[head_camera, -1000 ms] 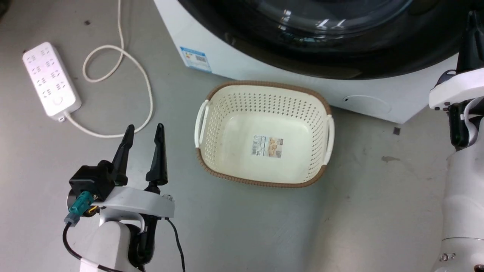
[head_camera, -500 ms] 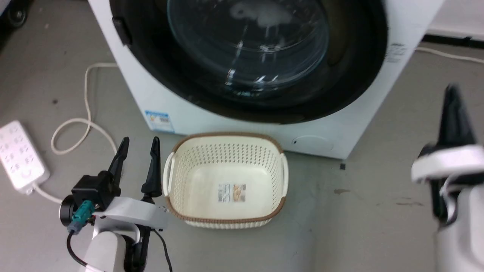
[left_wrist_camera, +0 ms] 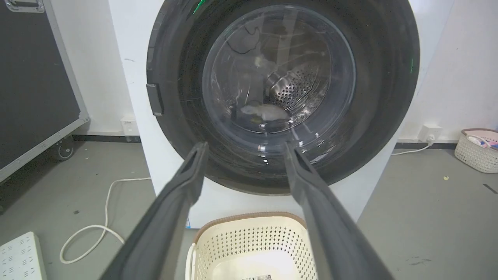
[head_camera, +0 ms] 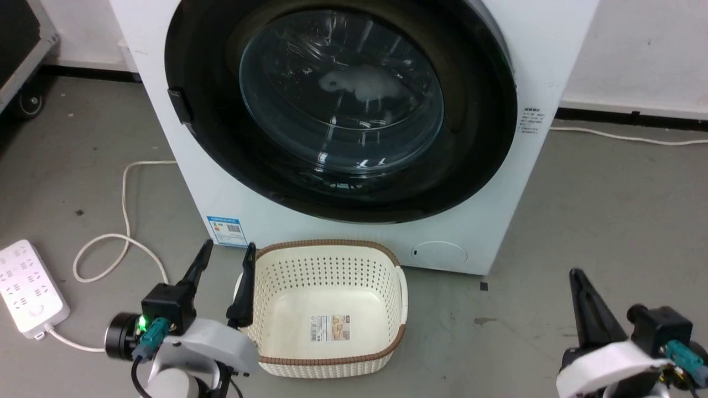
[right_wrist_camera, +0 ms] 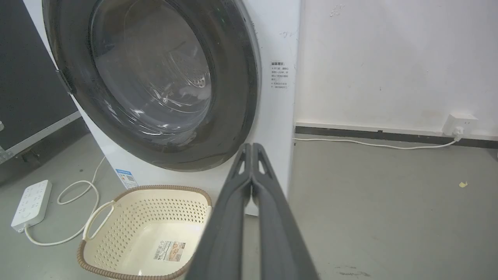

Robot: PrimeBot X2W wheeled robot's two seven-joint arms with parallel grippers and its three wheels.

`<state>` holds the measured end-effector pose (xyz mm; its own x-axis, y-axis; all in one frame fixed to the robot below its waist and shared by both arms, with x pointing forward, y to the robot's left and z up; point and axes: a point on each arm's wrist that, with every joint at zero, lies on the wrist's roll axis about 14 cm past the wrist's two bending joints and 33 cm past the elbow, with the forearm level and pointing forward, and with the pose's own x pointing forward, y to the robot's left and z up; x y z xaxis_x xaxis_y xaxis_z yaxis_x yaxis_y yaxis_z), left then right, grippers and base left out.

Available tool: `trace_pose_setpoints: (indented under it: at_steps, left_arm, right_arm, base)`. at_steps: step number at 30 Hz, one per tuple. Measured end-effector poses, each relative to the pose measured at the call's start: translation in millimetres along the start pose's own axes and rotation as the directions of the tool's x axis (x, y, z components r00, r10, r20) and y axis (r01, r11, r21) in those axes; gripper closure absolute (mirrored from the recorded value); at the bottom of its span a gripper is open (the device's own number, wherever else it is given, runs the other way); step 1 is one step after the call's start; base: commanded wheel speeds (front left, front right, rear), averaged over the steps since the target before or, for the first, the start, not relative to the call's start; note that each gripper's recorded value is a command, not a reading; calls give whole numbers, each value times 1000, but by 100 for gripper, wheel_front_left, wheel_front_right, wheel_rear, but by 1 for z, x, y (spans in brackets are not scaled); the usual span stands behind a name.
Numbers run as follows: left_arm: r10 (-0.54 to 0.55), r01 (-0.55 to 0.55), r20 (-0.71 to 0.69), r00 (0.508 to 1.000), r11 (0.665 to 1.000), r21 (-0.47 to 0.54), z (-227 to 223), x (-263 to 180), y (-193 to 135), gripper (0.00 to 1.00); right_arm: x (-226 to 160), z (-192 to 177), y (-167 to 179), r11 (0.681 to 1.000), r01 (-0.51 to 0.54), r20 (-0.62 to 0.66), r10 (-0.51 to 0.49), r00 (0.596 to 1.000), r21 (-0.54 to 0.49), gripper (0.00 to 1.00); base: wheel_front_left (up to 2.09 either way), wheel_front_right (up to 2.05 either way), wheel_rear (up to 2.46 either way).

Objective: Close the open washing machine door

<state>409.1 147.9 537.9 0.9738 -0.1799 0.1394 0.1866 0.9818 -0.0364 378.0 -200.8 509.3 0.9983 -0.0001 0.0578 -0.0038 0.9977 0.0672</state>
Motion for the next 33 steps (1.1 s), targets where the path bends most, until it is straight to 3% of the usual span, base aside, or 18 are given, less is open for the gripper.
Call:
trace_pose_setpoints:
  at_steps: [1, 2, 3, 33]
  left_arm:
    - [5, -5, -14, 1000, 1000, -9, -3, -3, 1, 0]
    - [10, -10, -25, 1000, 1000, -17, -5, -5, 2, 0]
    - [13, -14, -30, 999, 1000, -21, -5, -6, 2, 0]
    - [56, -60, -54, 997, 996, -71, -8, -10, 10, 0]
  right_arm:
    - [-3, -2, 0, 1000, 1, -10, -1, 1000, 5, 100]
    - [-4, -2, 1, 1000, -1, -15, 2, 1000, 7, 58]
    - [-6, -2, 2, 1000, -4, -21, 4, 1000, 6, 0]
    - [-10, 2, 4, 998, -7, -16, 8, 1000, 55, 0]
  base:
    - [0, 0, 0]
    - [0, 0, 0]
    - [0, 0, 0]
    - [0, 0, 0]
